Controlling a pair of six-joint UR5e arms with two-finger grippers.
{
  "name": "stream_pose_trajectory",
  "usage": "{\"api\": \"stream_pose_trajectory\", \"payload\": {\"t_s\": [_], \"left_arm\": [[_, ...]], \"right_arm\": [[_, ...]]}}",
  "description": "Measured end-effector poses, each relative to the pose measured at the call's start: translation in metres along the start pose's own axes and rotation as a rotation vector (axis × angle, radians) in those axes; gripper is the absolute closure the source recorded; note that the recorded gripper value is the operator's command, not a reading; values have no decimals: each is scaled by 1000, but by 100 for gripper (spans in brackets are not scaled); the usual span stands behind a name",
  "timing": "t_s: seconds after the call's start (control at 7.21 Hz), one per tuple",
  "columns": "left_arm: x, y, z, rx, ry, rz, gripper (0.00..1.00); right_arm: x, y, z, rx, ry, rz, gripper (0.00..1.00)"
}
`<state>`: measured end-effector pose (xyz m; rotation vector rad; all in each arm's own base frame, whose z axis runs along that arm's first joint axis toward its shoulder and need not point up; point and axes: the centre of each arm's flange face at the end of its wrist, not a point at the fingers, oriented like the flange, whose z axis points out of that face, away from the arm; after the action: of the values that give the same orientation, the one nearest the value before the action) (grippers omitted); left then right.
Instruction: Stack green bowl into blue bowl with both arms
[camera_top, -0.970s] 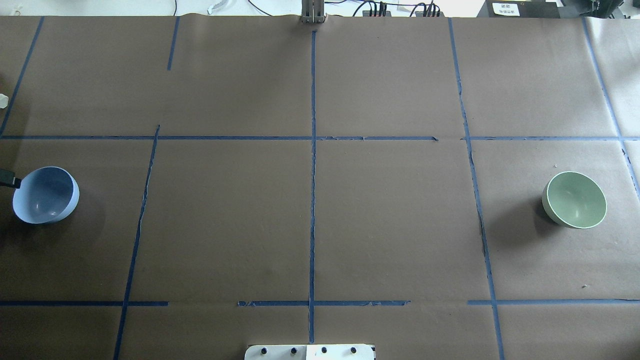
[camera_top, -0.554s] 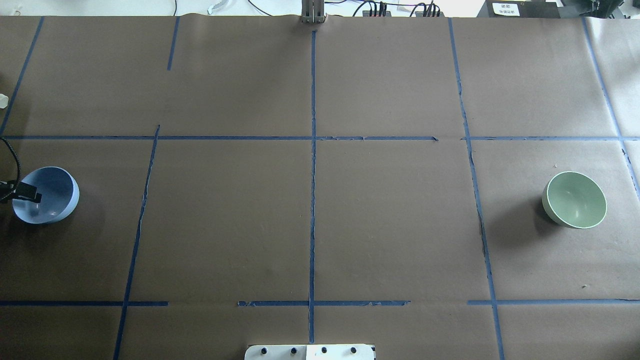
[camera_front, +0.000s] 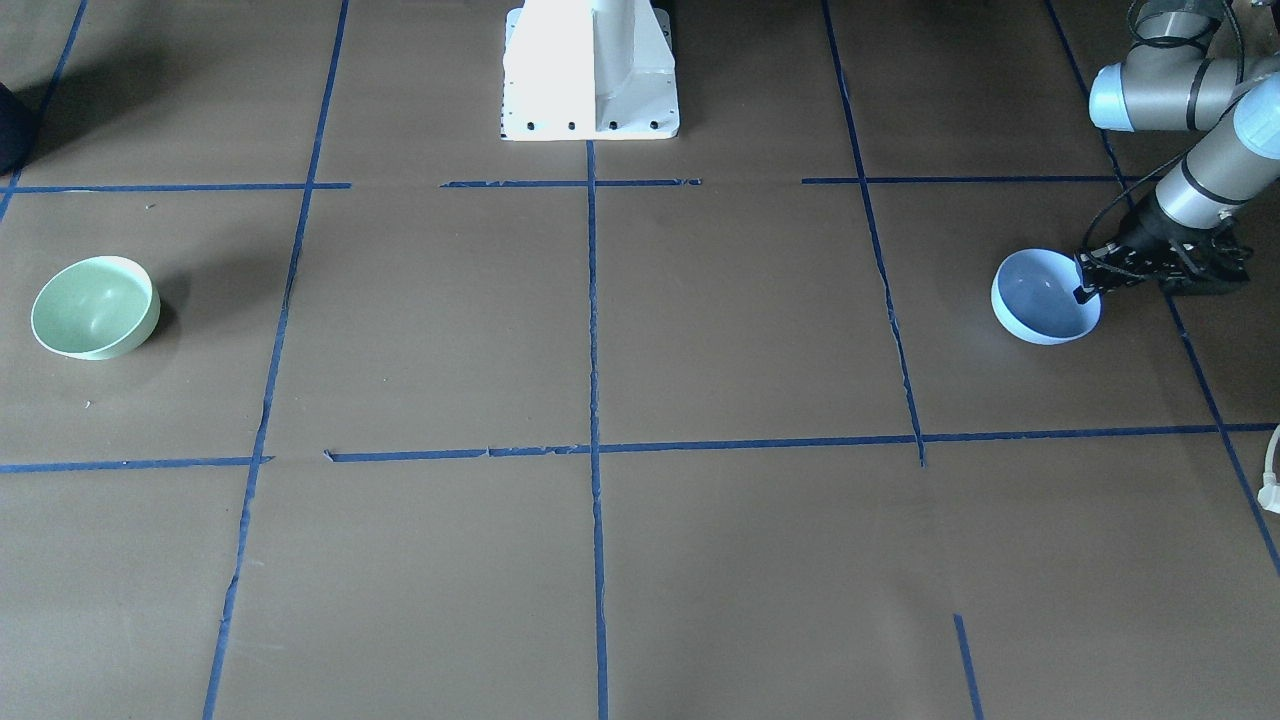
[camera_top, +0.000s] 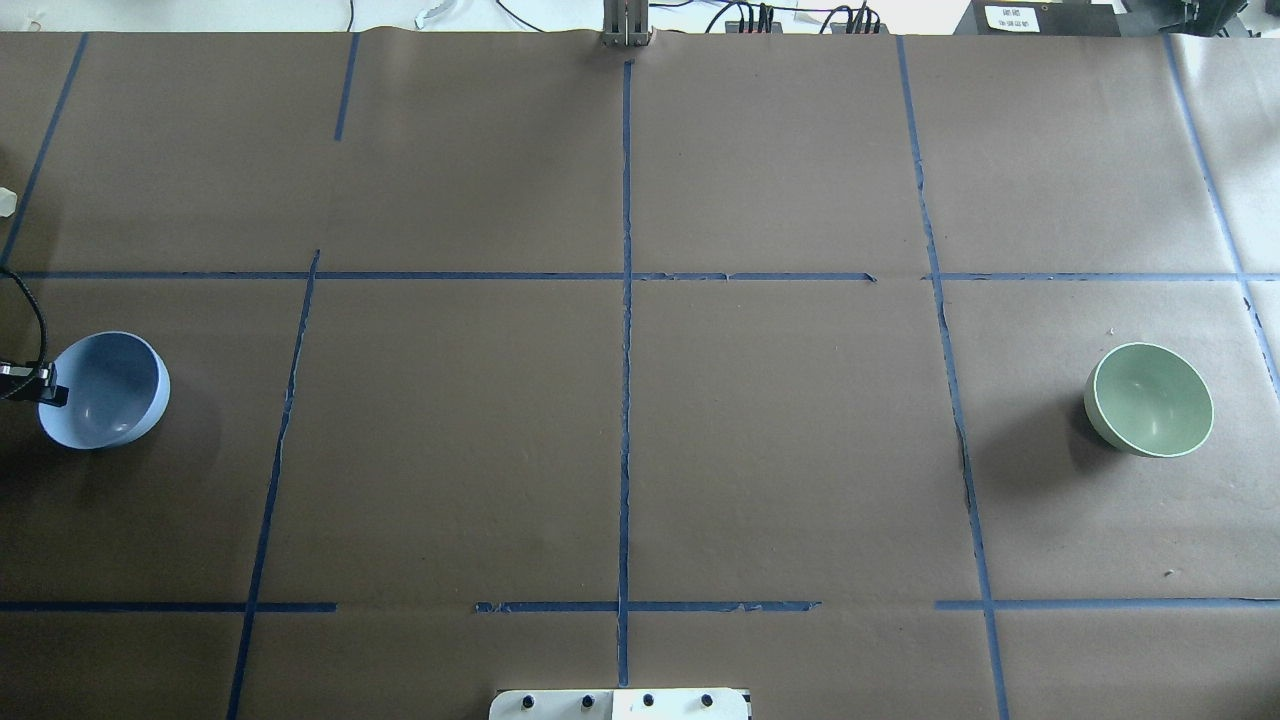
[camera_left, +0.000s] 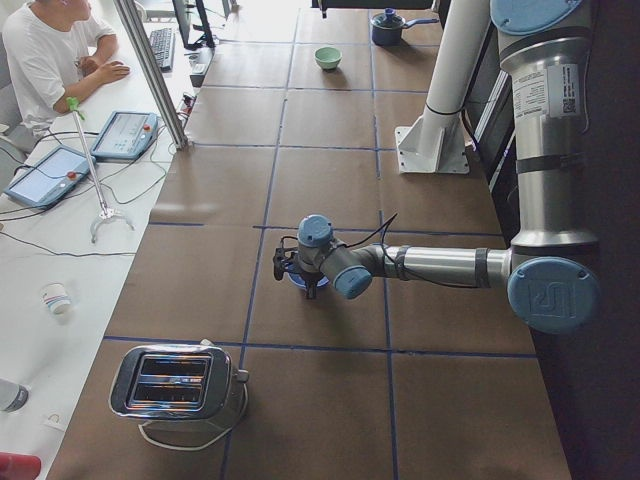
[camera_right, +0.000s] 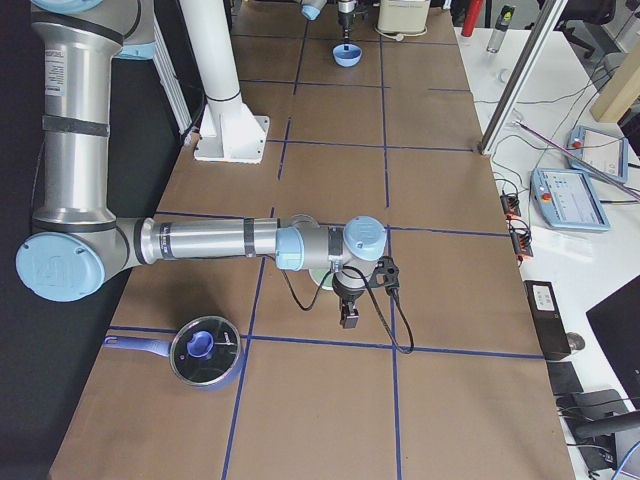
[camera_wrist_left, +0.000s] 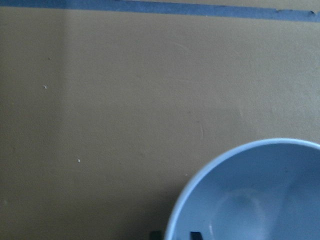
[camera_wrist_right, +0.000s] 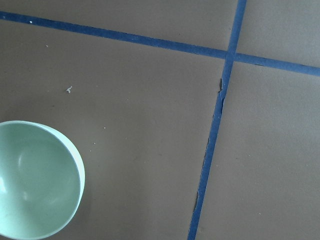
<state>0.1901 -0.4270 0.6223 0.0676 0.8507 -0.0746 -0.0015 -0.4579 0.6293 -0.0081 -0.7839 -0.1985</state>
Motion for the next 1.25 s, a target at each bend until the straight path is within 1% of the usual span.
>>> {"api": "stream_pose_trajectory", "payload": {"t_s": [0.14, 0.28, 0.42, 0.55, 0.69, 0.83, 0.97, 1.11, 1.25], "left_arm": [[21, -11, -7, 4, 6, -23, 100], [58, -30, -21, 3, 7, -51, 100], [111, -54, -41, 5, 11, -86, 100], [176, -70, -55, 0, 32, -123, 100], [253, -67, -49, -24, 62, -154, 100], [336, -51, -32, -45, 85, -180, 100], [411, -33, -17, -50, 94, -205, 100], [468, -16, -3, -44, 94, -221, 100], [507, 0, 10, -30, 91, -215, 100]], "right_arm": [[0, 0, 0, 0, 0, 0, 0], [0, 0, 0, 0, -1, 1, 0], [0, -1, 0, 1, -1, 1, 0], [0, 0, 0, 0, -1, 1, 0], [0, 0, 0, 0, -1, 2, 0], [0, 0, 0, 0, -2, 3, 0], [0, 0, 1, -1, -2, 4, 0], [1, 0, 1, -3, -2, 5, 0], [2, 1, 2, -4, -2, 7, 0]]}}
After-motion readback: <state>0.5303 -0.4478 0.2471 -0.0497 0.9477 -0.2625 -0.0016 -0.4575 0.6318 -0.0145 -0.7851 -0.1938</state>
